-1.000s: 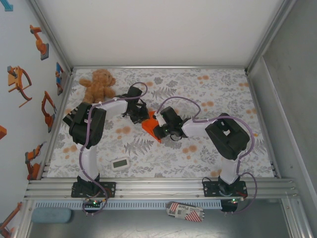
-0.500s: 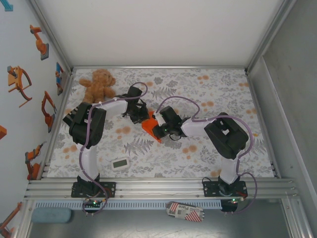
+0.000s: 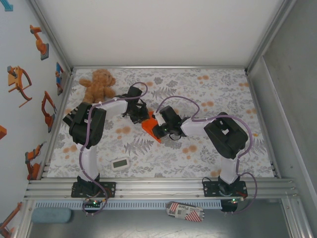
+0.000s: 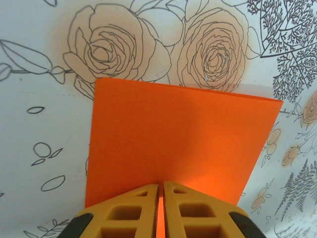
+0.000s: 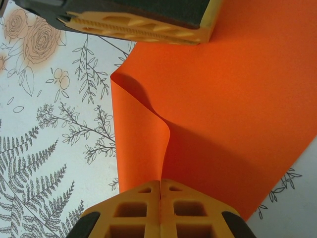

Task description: Fold a paper plane with a square sheet of paper (pick it up from the middle)

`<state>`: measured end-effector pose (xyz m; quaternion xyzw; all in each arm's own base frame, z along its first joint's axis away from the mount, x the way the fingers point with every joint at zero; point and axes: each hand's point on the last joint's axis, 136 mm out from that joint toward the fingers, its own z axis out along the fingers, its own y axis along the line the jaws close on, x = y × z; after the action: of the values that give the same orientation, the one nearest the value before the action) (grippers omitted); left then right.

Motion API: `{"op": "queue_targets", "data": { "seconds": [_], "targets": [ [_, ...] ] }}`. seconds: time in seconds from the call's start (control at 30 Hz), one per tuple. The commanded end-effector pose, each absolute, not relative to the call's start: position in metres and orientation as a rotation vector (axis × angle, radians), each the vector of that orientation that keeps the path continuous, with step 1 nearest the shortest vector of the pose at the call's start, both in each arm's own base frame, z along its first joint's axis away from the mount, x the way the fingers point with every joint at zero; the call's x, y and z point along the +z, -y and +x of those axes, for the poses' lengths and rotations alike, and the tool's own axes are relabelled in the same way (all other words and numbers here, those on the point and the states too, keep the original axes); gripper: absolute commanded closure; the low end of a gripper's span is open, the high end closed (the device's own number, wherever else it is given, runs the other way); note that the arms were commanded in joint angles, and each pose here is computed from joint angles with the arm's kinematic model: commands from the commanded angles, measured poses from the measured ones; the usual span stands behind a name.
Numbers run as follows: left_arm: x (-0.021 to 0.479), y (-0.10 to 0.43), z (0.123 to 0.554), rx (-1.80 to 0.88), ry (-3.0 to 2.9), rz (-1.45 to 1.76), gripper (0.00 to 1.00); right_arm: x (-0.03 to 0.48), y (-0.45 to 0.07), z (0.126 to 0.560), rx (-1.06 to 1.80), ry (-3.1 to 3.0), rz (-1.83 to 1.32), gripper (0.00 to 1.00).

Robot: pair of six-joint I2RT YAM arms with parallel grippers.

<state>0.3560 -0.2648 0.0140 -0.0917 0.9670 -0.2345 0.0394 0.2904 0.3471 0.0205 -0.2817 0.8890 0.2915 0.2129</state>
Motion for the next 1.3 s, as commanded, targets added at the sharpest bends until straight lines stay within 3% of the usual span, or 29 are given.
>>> {"op": "queue_targets", "data": {
  "seconds": [0.0, 0.33, 0.6, 0.77, 0.97, 1.27],
  "targets": [
    [-0.012, 0.256, 0.336, -0.63, -3.075, -0.28, 0.89, 0.018, -0.348, 0.294, 0.814, -2.478, -0.787, 1.0],
    [-0.003, 0.261, 0.34, -0.664, -3.053, -0.279, 0.88, 0.009, -0.345, 0.29, 0.797, -2.516, -0.79, 1.0],
    [0.062, 0.262, 0.371, -0.825, -2.844, -0.365, 0.79, 0.001, -0.34, 0.29, 0.773, -2.546, -0.767, 1.0],
    [0.07, 0.243, 0.358, -0.924, -2.75, -0.506, 0.79, 0.003, -0.341, 0.29, 0.785, -2.548, -0.747, 1.0],
    [0.078, 0.258, 0.336, -1.162, -2.671, -0.509, 0.81, 0.005, -0.341, 0.294, 0.793, -2.554, -0.699, 1.0],
    [0.043, 0.273, 0.305, -1.114, -2.783, -0.467, 0.88, 0.003, -0.342, 0.295, 0.797, -2.57, -0.678, 1.0]
  ]
}}
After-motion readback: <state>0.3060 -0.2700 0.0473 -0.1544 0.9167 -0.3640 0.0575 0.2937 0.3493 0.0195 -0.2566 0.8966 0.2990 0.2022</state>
